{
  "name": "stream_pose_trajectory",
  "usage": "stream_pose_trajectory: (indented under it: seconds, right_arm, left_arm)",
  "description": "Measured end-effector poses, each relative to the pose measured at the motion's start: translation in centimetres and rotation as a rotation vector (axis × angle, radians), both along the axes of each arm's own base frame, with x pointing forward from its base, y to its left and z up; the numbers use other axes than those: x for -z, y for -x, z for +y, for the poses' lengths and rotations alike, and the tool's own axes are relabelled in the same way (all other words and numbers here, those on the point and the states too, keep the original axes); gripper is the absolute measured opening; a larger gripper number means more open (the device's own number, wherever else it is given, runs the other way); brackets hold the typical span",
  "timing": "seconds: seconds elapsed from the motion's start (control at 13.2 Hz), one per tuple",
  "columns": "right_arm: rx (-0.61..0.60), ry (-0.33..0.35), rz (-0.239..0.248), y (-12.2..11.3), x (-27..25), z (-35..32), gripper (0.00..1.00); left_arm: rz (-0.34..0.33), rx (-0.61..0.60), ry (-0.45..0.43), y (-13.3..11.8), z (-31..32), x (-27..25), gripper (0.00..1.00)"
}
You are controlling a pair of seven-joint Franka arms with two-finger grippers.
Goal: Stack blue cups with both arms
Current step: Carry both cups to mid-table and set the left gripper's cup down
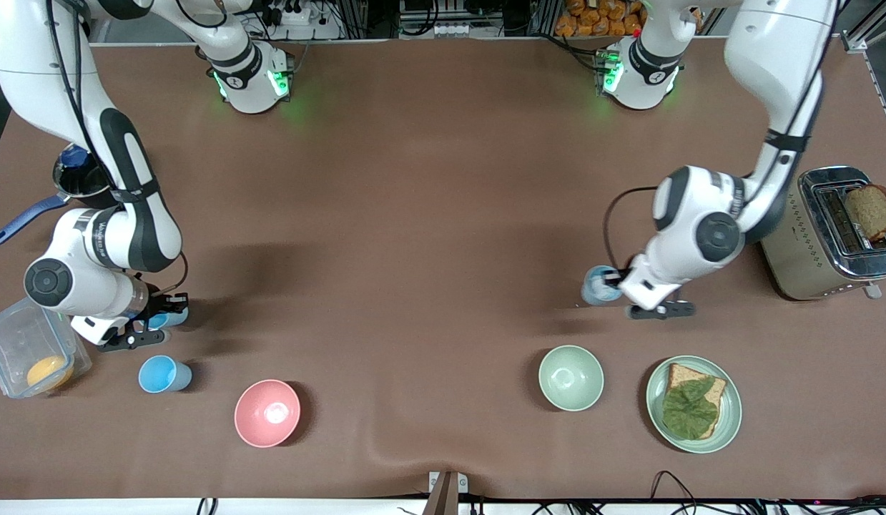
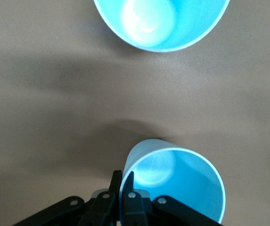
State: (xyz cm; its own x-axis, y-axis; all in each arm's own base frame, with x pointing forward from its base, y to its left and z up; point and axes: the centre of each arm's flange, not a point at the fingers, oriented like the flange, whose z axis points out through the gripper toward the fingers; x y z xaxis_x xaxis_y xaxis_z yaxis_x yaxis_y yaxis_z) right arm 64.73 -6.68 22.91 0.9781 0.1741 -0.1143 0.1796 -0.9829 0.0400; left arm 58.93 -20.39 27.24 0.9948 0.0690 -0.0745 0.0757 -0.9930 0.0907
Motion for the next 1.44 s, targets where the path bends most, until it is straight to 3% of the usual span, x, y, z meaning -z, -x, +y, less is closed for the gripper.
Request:
stream_pose_trajectory:
  seconds: [0.45,0.83,1.06,1.13,1.44]
  right_arm:
    - [-0.081,-0.014,0.031,-0.9,-6.9,5.5,0.03]
    - [-0.097,-0.032,0.054,-1.9,-13.9,11.8,0.03]
    - [-0.098,-0.097,0.084,-0.7,-16.8,15.5,0.03]
    - [-0.104,-0.113,0.101,0.1,-18.0,16.7,0.03]
    - [-0.123,-0.121,0.136,4.8,-24.2,24.2,0.03]
  left_arm:
    - [-0.010,-0.091,0.048,5.1,-16.2,-3.0,0.03]
    - [0.049,-0.148,0.077,10.7,-29.6,0.1,0.03]
    - [0.066,-0.136,0.067,11.7,-31.8,2.5,0.04]
    - [0.069,-0.135,0.061,11.8,-31.9,3.1,0.10]
    - [0.050,-0.160,0.069,10.3,-31.4,1.6,0.53]
